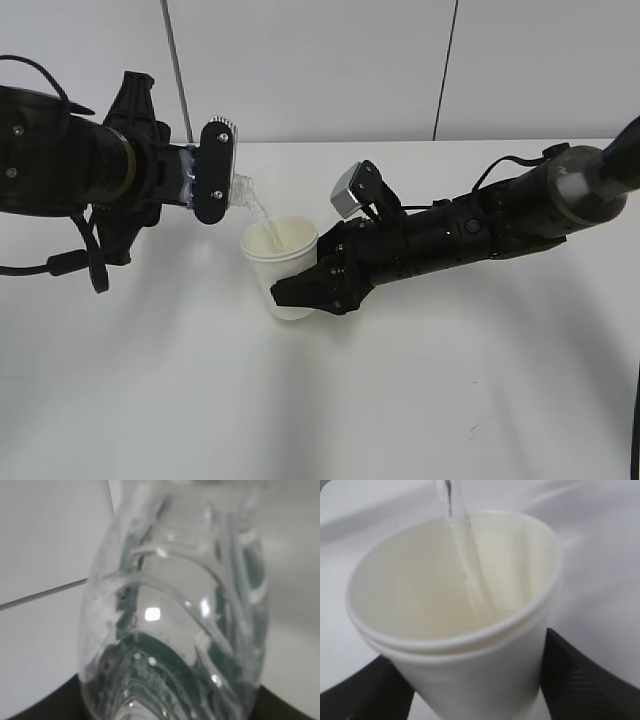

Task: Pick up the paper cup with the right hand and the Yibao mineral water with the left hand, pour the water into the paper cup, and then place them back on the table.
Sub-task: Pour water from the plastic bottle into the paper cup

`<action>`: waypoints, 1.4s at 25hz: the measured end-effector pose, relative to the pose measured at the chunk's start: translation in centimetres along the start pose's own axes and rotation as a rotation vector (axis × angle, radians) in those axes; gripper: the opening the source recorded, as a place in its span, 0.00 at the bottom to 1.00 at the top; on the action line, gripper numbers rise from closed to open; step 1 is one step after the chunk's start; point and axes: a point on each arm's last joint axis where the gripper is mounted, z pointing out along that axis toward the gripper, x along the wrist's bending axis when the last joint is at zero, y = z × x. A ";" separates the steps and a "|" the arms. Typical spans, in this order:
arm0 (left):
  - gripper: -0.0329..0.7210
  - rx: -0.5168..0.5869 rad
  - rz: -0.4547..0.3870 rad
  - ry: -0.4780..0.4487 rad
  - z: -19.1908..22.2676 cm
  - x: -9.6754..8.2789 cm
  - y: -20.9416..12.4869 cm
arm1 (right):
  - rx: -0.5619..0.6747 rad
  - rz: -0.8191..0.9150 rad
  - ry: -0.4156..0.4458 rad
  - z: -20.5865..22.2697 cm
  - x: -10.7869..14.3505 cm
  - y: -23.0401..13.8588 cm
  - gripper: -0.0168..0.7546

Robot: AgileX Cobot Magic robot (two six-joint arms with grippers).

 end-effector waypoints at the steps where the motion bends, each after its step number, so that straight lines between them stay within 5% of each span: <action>1: 0.51 0.000 0.001 0.000 0.0 0.0 0.0 | 0.000 0.000 0.000 0.0 0.0 0.0 0.73; 35: 0.51 0.003 0.037 0.021 0.0 0.2 0.0 | 0.001 -0.002 0.001 0.0 0.0 0.0 0.73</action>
